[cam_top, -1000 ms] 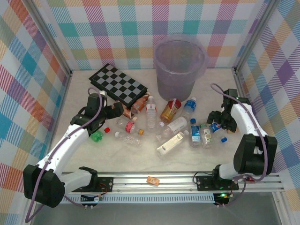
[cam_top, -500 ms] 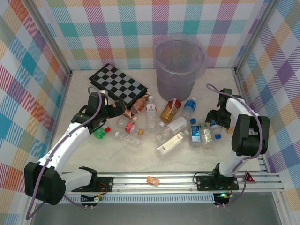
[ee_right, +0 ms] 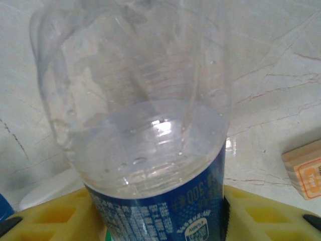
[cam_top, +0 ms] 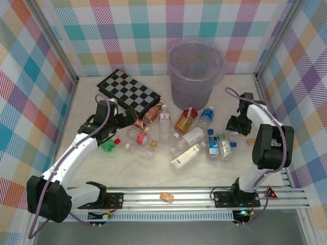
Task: Put the plastic bottles in the bin
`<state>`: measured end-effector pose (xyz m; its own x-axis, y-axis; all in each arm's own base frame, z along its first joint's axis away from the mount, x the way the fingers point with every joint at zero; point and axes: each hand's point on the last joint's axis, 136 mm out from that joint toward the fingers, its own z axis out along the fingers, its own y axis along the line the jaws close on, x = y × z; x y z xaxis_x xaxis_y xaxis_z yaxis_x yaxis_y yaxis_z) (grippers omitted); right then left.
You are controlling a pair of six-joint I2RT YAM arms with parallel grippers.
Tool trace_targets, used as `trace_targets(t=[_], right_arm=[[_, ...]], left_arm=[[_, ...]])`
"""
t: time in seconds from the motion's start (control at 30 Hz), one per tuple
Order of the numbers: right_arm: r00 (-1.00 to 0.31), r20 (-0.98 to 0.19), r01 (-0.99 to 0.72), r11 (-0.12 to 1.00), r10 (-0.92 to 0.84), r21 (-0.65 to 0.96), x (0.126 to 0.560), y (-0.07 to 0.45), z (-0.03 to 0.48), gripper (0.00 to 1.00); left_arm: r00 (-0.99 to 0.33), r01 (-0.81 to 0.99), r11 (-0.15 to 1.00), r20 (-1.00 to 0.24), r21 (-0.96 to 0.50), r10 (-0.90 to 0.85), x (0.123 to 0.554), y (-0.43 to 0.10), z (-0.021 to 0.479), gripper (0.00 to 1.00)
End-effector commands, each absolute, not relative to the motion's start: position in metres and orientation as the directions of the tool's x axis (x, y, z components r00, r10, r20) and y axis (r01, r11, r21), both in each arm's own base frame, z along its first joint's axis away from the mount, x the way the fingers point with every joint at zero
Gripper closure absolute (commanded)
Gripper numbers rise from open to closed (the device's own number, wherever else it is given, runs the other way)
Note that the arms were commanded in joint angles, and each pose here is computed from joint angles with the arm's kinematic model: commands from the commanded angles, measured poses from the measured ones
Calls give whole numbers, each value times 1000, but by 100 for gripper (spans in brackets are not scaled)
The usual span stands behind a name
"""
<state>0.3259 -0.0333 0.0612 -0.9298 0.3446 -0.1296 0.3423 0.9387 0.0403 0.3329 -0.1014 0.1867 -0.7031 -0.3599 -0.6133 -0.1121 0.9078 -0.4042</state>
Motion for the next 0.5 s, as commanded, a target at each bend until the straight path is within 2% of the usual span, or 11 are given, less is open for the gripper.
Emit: trace_targets(t=[0.0,0.27,0.47], right_arm=[[-924,-185,327,943,334,67,332,-34,92,46],[-884,-320,250,923,341,292,348,-2,194,47],[-835,-440,148,905,330,398,356,17,275,49]], left_arm=[[-686,-90,891,-620,-445,-379,342,-110,200,0],[-705,-114,885,-591,-452,-393,350,-114,189,0],[-716,-121,891,-583,-439,-384,355,-115,184,0]])
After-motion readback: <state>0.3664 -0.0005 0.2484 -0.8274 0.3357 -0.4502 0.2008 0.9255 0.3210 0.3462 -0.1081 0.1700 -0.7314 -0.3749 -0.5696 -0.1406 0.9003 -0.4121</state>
